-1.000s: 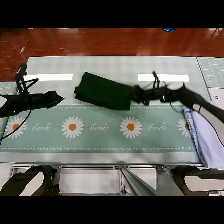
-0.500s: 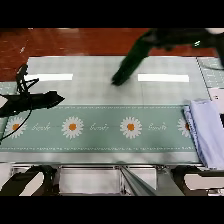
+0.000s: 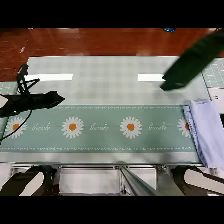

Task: Fold the shirts.

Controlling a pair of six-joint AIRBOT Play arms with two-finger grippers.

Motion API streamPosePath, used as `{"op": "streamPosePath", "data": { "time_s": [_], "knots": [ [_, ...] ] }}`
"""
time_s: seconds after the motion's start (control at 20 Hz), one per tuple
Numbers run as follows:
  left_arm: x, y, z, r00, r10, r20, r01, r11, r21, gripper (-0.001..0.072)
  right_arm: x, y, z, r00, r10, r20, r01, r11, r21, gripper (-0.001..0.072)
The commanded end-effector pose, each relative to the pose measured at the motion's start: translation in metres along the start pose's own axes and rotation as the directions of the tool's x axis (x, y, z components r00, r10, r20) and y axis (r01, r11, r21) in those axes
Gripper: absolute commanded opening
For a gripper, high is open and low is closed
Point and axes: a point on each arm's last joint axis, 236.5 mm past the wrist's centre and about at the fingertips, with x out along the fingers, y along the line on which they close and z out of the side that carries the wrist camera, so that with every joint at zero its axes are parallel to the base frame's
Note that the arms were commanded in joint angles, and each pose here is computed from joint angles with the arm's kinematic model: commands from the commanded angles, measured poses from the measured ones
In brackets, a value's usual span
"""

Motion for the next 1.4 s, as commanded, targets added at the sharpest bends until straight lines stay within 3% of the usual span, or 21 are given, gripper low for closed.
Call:
{"op": "streamPosePath", "data": {
  "time_s": [0.0,0.15,0.25,0.45,0.6,0.65,0.7,0.75,0.85,0.9,0.95,1.0,1.05,1.15,1.2,1.25,1.35],
  "knots": [
    [0.000,0.000,0.000,1.000,0.000,0.001,0.000,1.000,0.001,0.0019,-0.049,-0.073,-0.026,0.979,-0.204,-0.025,0.206,0.970,0.133,0.0023],
    [0.000,0.000,0.000,1.000,0.000,0.002,0.000,1.000,0.001,0.0019,-0.080,-0.129,-0.063,0.943,-0.327,-0.055,0.330,0.909,0.255,0.0023],
    [0.000,0.000,0.001,1.000,0.001,0.005,-0.001,1.000,0.001,0.0019,-0.103,-0.174,-0.101,0.890,-0.442,-0.113,0.452,0.824,0.341,0.0023],
    [0.000,0.000,0.001,1.000,0.001,0.005,-0.001,1.000,0.001,0.0019,-0.166,-0.264,-0.196,0.663,-0.686,-0.300,0.732,0.509,0.453,0.0023],
    [0.000,0.001,0.003,1.000,0.003,0.013,-0.003,1.000,0.001,0.0019,-0.184,-0.297,-0.268,0.539,-0.698,-0.472,0.836,0.374,0.402,0.0027],
    [0.000,0.001,0.004,1.000,0.005,0.019,-0.005,1.000,0.001,0.0019,-0.182,-0.302,-0.287,0.517,-0.680,-0.520,0.850,0.335,0.407,0.0068],
    [0.000,0.001,0.005,1.000,0.006,0.021,-0.006,1.000,0.001,0.0019,-0.175,-0.305,-0.302,0.511,-0.655,-0.556,0.853,0.307,0.421,0.0259],
    [0.000,0.002,0.006,1.000,0.007,0.023,-0.007,1.000,0.004,0.0020,-0.163,-0.305,-0.311,0.525,-0.627,-0.576,0.847,0.324,0.420,0.0425],
    [-0.001,0.008,0.025,0.994,0.030,0.102,-0.033,0.999,0.023,0.0021,-0.148,-0.309,-0.302,0.568,-0.613,-0.549,0.820,0.366,0.440,0.0412],
    [-0.012,0.018,0.057,0.974,0.063,0.218,-0.067,0.998,0.013,0.0021,-0.136,-0.308,-0.282,0.631,-0.606,-0.484,0.770,0.419,0.480,0.0405],
    [-0.030,0.021,0.089,0.945,0.078,0.317,-0.071,0.997,-0.032,0.0020,-0.119,-0.300,-0.249,0.724,-0.580,-0.373,0.678,0.500,0.539,0.0358],
    [-0.055,0.015,0.122,0.915,0.069,0.397,-0.060,0.998,-0.034,0.0019,-0.102,-0.284,-0.207,0.821,-0.523,-0.230,0.546,0.600,0.584,0.0187],
    [-0.075,0.000,0.148,0.894,0.048,0.445,-0.058,0.998,0.009,0.0019,-0.084,-0.253,-0.153,0.910,-0.414,-0.038,0.363,0.745,0.560,0.0025],
    [-0.100,-0.049,0.187,0.886,-0.040,0.462,-0.023,0.991,0.130,0.0018,-0.056,-0.171,-0.070,0.966,-0.161,0.203,0.069,0.915,0.397,0.0024],
    [-0.100,-0.080,0.196,0.897,-0.099,0.431,0.012,0.980,0.199,0.0018,-0.037,-0.126,-0.053,0.976,-0.060,0.209,-0.001,0.960,0.280,0.0024],
    [-0.093,-0.106,0.198,0.912,-0.135,0.387,0.028,0.963,0.269,0.0018,-0.012,-0.078,-0.049,0.986,0.021,0.168,-0.045,0.989,0.144,0.0024],
    [-0.065,-0.112,0.195,0.950,-0.003,0.313,-0.105,0.938,0.329,0.0017,0.044,0.004,-0.064,0.994,0.092,0.056,-0.085,0.989,-0.122,0.0024]
  ]
}}
